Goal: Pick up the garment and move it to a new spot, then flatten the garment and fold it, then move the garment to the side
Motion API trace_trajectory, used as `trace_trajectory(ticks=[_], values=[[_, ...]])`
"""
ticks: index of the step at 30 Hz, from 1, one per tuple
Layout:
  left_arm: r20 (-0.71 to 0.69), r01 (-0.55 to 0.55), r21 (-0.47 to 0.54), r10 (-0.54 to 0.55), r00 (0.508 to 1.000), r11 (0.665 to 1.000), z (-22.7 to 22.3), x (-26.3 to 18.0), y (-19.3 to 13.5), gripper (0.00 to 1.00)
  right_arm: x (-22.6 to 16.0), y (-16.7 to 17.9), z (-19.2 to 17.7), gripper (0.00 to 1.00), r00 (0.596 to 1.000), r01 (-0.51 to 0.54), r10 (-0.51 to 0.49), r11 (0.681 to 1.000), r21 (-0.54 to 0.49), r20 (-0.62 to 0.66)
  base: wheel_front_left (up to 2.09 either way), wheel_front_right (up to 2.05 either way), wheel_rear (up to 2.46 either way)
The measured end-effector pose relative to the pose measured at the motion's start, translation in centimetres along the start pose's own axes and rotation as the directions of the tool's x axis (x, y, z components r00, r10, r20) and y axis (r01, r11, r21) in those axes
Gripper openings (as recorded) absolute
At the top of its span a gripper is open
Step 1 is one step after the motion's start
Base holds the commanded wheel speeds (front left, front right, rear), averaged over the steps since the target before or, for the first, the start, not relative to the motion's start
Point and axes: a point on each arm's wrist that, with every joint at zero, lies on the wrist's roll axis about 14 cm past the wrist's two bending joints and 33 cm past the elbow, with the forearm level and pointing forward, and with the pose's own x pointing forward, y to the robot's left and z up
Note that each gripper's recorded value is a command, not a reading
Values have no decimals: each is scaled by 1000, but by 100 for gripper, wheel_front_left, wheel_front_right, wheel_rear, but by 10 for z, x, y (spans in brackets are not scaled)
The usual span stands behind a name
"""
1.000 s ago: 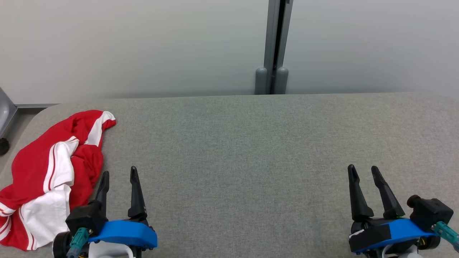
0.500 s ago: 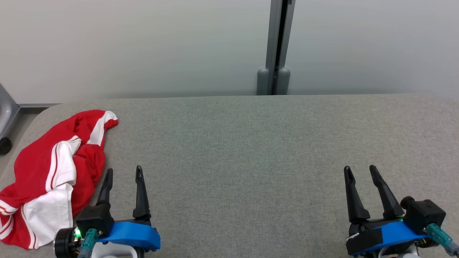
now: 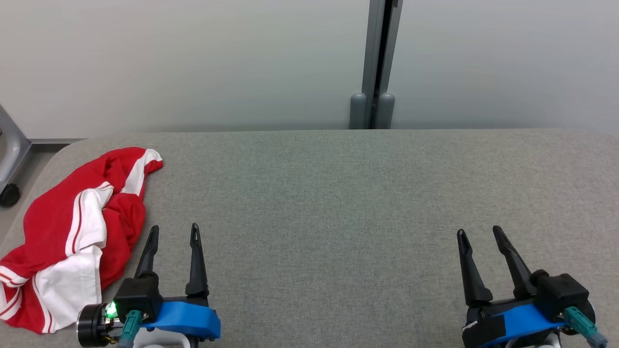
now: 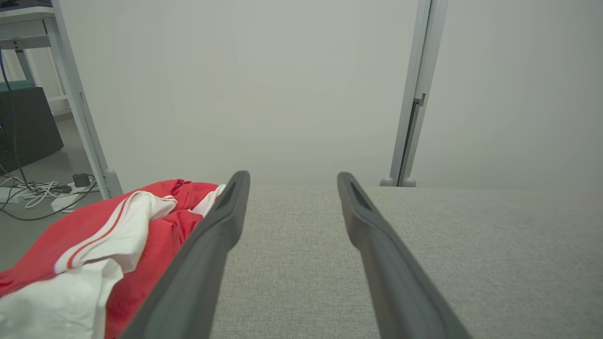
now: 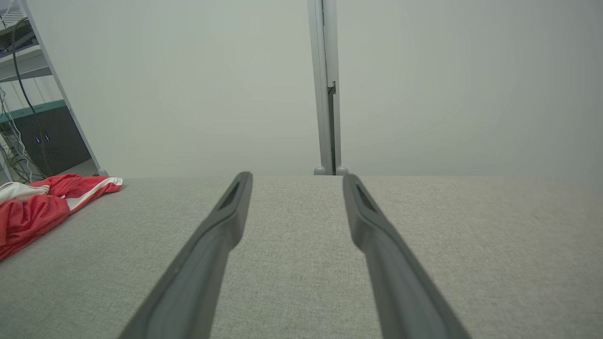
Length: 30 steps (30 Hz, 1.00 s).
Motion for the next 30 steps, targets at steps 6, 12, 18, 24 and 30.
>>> trace_trajectory(ticks=[6, 12, 18, 24, 30], values=[[-13, -3, -18, 2, 1000, 1000, -4, -1, 1, 100, -1, 0, -4, 100, 1000, -1, 1, 1000, 4, -9, 0, 0, 0], [-21, -8, -36, 7, 1000, 999, -7, -1, 2, 100, -1, 0, -6, 100, 1000, 4, -4, 1000, 20, -16, 0, 0, 0], [-9, -27, -33, 27, 1000, 999, -3, 1, 9, 100, 4, 4, -7, 100, 1000, -11, 11, 1000, 21, -18, 0, 0, 0], [4, -100, -20, 100, 995, 995, 2, -5, 32, 100, 15, 22, -10, 100, 997, -69, 69, 997, 22, -21, 0, 0, 0], [17, -189, -9, 189, 982, 982, 8, -17, 63, 100, 31, 49, -15, 100, 988, -149, 150, 988, 31, -29, 0, 0, 0]])
